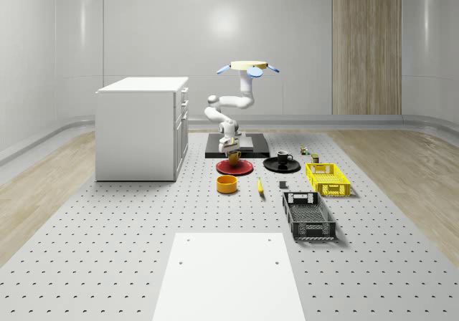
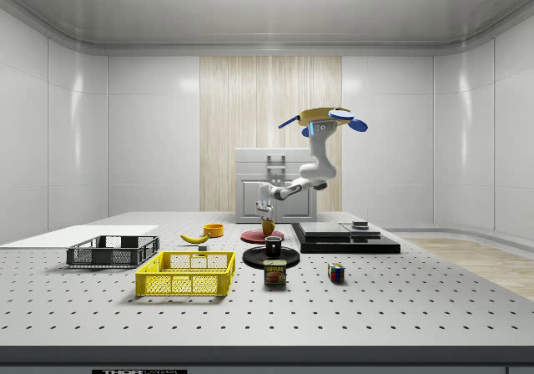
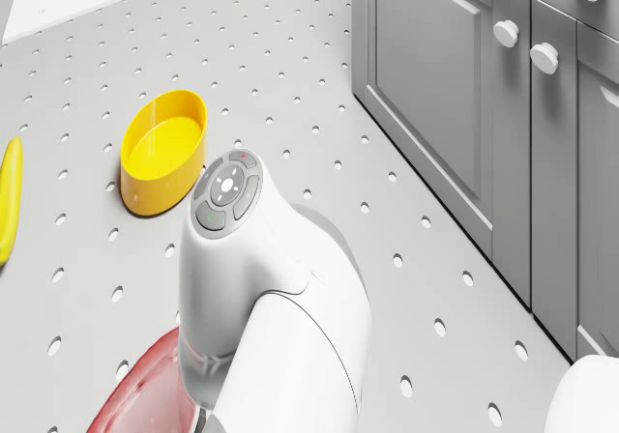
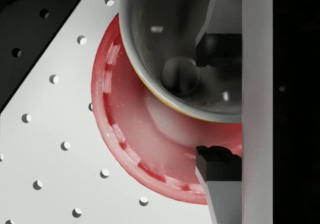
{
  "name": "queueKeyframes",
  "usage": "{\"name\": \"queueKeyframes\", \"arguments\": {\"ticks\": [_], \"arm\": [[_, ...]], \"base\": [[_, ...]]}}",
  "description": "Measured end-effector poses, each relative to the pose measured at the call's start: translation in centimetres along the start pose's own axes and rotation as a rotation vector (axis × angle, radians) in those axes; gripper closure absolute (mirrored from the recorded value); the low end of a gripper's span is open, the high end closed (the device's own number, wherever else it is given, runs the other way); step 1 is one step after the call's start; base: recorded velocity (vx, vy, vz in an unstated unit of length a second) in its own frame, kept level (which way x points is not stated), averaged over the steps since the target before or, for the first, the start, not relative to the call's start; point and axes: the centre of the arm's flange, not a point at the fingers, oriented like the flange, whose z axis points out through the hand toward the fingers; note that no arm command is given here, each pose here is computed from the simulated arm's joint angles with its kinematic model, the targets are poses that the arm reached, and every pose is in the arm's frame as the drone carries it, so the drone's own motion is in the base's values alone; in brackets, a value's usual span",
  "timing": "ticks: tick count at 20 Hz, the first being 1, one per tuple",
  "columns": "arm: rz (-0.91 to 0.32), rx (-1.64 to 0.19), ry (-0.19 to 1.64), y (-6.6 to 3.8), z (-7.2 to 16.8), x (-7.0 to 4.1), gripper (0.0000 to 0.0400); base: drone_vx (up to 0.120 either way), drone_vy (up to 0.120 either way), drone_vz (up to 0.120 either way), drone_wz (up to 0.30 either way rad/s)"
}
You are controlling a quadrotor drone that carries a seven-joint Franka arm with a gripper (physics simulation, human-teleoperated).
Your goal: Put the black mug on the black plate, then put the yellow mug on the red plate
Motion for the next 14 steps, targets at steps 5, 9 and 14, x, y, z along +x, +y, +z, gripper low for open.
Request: {"name": "queueKeyframes", "arguments": {"ticks": [5,9,14], "arm": [[0.0,0.0,0.0,0.0,-1.3,0.0,0.0034],[0.0,0.0,0.0,0.0,-2.9,0.0,0.0013],[0.0,0.0,0.0,0.0,-4.1,0.0,0.0004]], "base": [[0.0,0.0,0.0,0.0],[0.0,0.0,0.0,0.0],[0.0,0.0,0.0,0.0]]}}
